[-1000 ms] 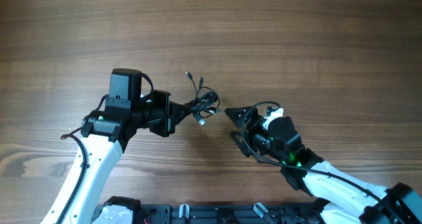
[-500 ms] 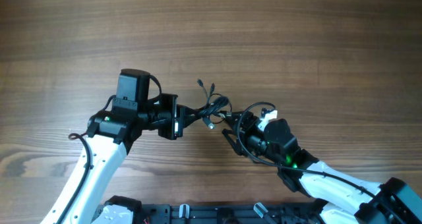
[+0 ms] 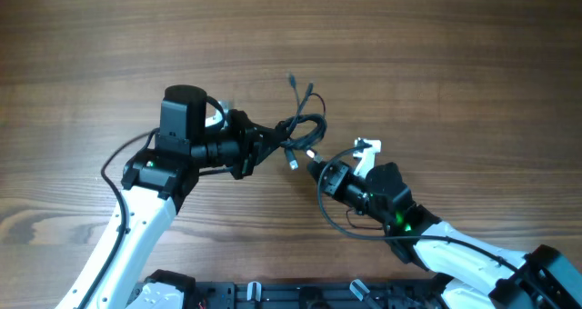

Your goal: Untangle cables

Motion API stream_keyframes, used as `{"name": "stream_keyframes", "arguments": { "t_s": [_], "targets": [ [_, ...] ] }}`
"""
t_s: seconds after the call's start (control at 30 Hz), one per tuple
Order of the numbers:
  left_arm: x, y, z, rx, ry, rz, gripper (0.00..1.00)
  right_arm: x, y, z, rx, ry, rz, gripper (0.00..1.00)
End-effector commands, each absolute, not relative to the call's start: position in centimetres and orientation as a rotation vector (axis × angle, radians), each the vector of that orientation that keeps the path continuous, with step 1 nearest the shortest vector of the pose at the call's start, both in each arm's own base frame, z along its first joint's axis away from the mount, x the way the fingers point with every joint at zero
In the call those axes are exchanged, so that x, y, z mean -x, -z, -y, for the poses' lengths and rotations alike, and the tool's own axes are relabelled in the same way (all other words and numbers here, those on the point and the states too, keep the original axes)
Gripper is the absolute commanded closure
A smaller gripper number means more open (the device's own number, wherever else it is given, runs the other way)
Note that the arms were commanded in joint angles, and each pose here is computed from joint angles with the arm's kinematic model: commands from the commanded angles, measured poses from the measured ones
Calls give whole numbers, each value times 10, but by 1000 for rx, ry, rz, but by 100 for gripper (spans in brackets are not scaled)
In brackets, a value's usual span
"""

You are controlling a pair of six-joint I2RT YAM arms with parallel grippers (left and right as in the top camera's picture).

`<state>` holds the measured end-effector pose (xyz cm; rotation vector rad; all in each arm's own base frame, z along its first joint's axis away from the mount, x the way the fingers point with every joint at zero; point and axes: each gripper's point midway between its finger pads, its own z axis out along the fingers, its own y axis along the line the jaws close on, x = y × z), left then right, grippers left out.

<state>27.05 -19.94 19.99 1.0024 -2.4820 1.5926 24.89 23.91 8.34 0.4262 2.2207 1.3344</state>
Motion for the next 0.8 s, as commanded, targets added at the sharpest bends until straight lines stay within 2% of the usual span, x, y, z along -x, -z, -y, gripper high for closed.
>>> {"name": "stream_keyframes", "arguments": {
  "t_s": [0.0, 0.03, 0.1, 0.23, 0.37, 0.53, 0.77],
  "targets": [
    [-268, -211, 201, -391, -1726, 2862, 96, -252, -70, -228, -225, -1185, -2240, 69],
    [-267, -210, 200, -329, -1721, 2895, 96, -254, -67, -224, -248, -1172, -2253, 68],
    [-265, -207, 199, -347, -1697, 2893, 96, -254, -65, -220, -260, -1188, -2269, 59],
    [-265, -207, 199, -697, -1655, 2691, 96, -253, -77, -225, -251, -1297, -2246, 27],
    [-265, -207, 199, -998, -1591, 2469, 96, -255, -77, -223, -544, -1415, -2262, 17],
    [-261, -203, 198, -1256, -1481, 2234, 96, -259, -80, -222, -944, -1553, -2222, 14],
    [-252, -194, 196, -1402, -1358, 2087, 96, -263, -108, -235, -863, -1662, -2117, 14]
  ]
}}
